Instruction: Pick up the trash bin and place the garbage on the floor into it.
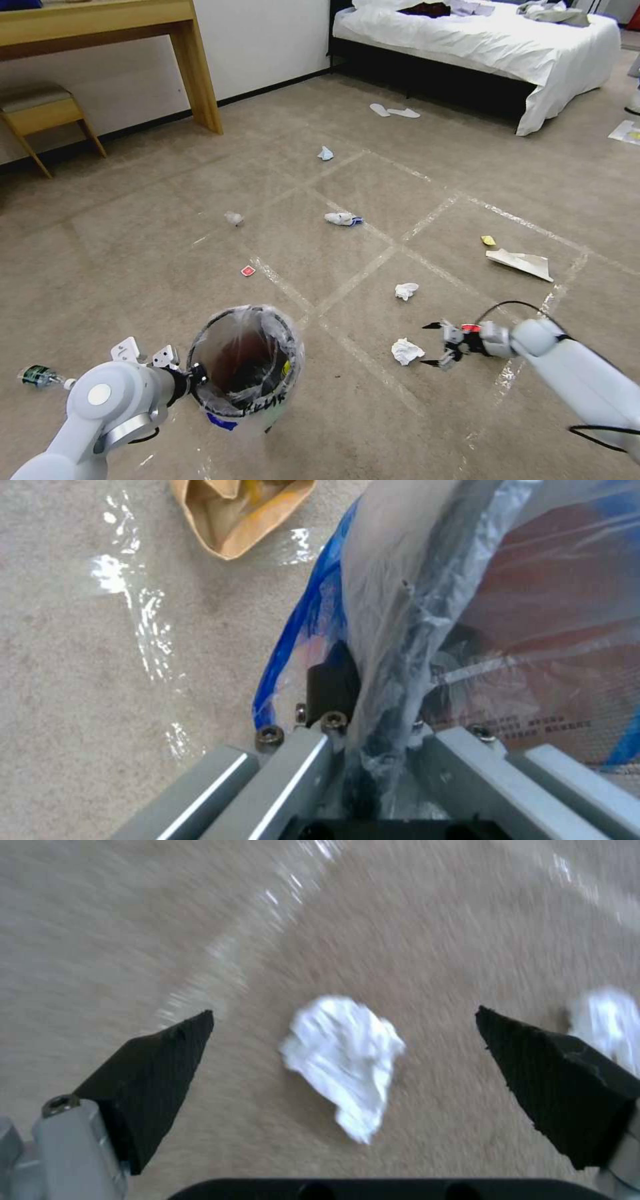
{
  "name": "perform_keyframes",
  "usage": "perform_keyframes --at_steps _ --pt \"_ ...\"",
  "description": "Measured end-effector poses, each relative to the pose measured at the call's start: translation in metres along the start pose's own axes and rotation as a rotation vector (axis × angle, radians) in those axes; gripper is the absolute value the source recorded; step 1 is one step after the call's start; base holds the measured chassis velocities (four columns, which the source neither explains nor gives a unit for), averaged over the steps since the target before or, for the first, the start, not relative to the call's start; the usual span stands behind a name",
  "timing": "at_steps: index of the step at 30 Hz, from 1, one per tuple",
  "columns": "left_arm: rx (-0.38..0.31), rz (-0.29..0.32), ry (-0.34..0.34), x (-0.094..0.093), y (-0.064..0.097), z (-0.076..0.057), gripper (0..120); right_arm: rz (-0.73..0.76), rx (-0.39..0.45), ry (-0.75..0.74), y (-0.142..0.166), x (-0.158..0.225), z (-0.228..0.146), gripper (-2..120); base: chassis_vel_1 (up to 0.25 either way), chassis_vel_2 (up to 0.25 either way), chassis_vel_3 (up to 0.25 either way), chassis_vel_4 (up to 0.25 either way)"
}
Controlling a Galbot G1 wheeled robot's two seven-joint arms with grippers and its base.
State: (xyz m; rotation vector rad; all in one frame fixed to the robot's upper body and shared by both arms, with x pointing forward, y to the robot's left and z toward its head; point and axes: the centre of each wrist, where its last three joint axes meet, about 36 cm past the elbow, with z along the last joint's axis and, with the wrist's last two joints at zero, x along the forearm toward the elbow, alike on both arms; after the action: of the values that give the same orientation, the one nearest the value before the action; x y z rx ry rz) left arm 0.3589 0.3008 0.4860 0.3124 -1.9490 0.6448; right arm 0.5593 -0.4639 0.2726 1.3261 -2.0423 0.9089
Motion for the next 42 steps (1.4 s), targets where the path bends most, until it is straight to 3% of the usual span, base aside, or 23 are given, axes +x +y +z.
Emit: perform_keyframes --at_steps 15,17,23,40,42 --pt "0.006 -0.013 -0.015 -0.008 0.002 -0.016 0 0.085 -0.117 0.103 0.011 -0.074 -0.022 100 0.000 0.000 0.000 0.000" --pt "0.008 -0.015 -0.014 -0.010 0.003 -0.017 0 0.099 -0.175 0.112 0.017 -0.085 -0.025 100 0.000 0.000 0.000 0.000" --pt "0.011 -0.019 -0.013 -0.013 0.004 -0.018 0 0.119 -0.270 0.127 0.028 -0.093 -0.020 100 0.000 0.000 0.000 0.000" --pt "0.008 -0.029 -0.007 -0.017 0.004 -0.009 0 0.226 -0.414 0.219 0.044 -0.097 -0.011 100 0.000 0.000 0.000 0.000" --pt "0.007 -0.034 -0.007 -0.017 0.005 -0.008 0 0.234 -0.474 0.218 0.048 -0.103 -0.015 100 0.000 0.000 0.000 0.000"
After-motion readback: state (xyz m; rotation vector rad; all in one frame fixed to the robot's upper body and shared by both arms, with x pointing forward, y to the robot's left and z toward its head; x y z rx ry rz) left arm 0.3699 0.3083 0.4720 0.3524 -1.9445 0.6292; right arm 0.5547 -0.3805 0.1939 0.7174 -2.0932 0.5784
